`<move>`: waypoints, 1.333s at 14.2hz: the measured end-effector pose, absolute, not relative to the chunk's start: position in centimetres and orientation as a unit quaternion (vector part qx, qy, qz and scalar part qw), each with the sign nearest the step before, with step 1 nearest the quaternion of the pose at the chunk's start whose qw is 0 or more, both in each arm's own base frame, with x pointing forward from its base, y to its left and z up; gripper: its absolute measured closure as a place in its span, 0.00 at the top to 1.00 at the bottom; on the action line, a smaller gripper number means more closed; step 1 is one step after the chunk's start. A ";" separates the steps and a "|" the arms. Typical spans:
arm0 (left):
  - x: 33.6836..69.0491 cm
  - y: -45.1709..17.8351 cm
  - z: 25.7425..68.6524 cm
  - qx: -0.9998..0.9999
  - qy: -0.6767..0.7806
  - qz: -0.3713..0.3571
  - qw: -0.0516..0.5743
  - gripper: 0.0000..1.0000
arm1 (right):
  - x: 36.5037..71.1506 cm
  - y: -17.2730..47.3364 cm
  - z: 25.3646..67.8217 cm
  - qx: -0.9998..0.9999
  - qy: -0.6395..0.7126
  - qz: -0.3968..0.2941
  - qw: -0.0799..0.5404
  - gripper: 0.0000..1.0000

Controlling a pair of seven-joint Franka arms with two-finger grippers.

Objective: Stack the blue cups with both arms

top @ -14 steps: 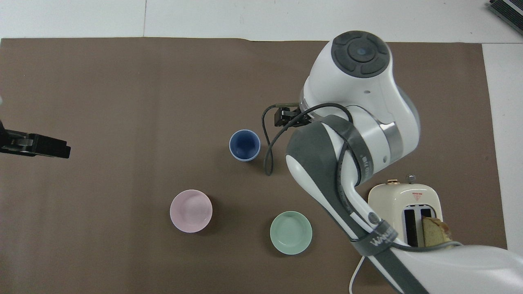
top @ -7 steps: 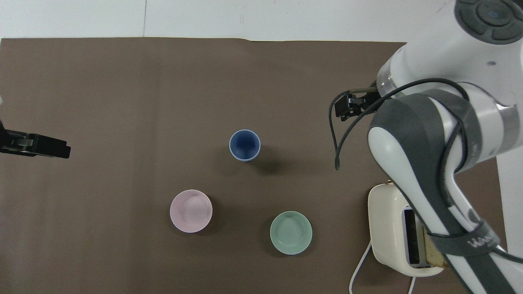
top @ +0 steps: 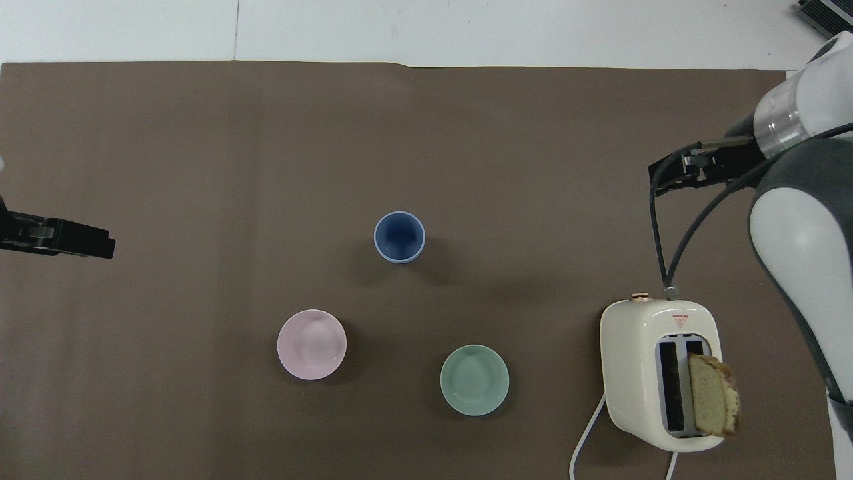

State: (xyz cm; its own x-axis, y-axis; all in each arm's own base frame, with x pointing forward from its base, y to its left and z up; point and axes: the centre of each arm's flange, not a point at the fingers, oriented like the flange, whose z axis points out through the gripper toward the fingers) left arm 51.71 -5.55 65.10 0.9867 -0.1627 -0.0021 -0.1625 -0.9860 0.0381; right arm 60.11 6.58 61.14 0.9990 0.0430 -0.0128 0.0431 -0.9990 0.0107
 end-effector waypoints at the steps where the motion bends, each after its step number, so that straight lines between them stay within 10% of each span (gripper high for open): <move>1: 51.7 -5.6 65.1 0.996 -0.082 -0.003 0.019 1.00 | 59.9 6.2 61.6 1.000 0.022 -0.004 0.007 1.00; 19: 51.7 -5.6 65.1 0.996 -0.082 -0.003 0.019 1.00 | 58.5 1.6 64.3 1.000 -0.016 0.013 0.011 1.00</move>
